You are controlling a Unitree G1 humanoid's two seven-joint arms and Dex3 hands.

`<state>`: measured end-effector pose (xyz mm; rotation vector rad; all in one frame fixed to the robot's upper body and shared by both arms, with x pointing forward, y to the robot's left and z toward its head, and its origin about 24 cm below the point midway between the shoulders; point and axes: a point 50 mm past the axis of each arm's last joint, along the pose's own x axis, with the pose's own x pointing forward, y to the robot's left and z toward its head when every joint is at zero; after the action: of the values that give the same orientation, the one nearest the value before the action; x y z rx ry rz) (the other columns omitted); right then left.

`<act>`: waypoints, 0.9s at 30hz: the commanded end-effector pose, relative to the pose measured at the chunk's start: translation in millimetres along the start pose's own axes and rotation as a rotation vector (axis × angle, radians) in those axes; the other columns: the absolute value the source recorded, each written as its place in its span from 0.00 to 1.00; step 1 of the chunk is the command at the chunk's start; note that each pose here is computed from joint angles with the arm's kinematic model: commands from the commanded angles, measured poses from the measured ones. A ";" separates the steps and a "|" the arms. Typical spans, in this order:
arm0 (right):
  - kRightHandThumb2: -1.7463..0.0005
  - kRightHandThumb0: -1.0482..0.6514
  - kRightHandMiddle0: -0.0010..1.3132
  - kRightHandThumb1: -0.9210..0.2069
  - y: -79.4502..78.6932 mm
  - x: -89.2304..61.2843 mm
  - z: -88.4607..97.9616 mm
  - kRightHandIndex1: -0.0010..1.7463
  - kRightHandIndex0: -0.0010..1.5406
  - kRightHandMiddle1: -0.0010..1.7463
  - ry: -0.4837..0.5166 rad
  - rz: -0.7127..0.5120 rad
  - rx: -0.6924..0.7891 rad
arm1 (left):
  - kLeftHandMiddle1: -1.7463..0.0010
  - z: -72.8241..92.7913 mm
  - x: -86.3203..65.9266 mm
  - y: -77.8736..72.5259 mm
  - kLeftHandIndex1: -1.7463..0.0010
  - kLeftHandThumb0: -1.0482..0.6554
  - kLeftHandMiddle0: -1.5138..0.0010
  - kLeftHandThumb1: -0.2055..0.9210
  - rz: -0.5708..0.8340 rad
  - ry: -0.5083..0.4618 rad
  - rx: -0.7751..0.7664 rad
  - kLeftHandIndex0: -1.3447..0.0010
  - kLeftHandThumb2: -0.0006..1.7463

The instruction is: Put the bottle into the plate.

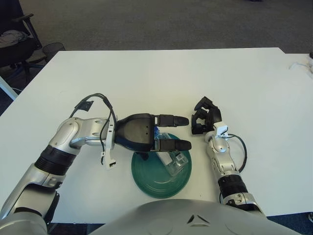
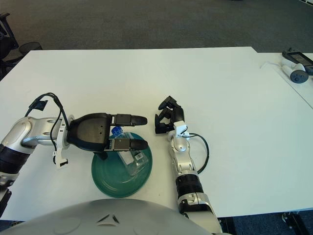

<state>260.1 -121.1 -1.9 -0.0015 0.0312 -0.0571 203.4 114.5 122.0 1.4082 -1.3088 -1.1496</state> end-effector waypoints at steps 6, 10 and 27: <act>0.03 0.61 0.52 0.88 -3.1 -16.4 -32.1 0.91 0.61 1.00 0.130 -0.020 -0.004 | 1.00 -32.4 -24.0 22.6 1.00 0.18 1.00 0.79 0.076 0.136 0.034 1.00 0.35; 0.02 0.61 0.52 0.88 -1.5 -15.6 -33.7 0.93 0.60 1.00 0.117 -0.023 -0.003 | 1.00 -53.5 -38.7 31.9 0.95 0.11 0.99 0.92 0.093 0.241 -0.012 1.00 0.26; 0.01 0.62 0.51 0.87 -2.5 -14.3 -38.1 0.95 0.60 1.00 0.121 0.021 0.033 | 0.93 -83.6 -87.4 10.9 0.50 0.04 0.86 0.99 0.839 0.665 -0.524 1.00 0.20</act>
<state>264.5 -119.0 -6.1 0.0300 -0.0213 -0.0174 276.1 193.5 156.0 0.7235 -0.8840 -0.4491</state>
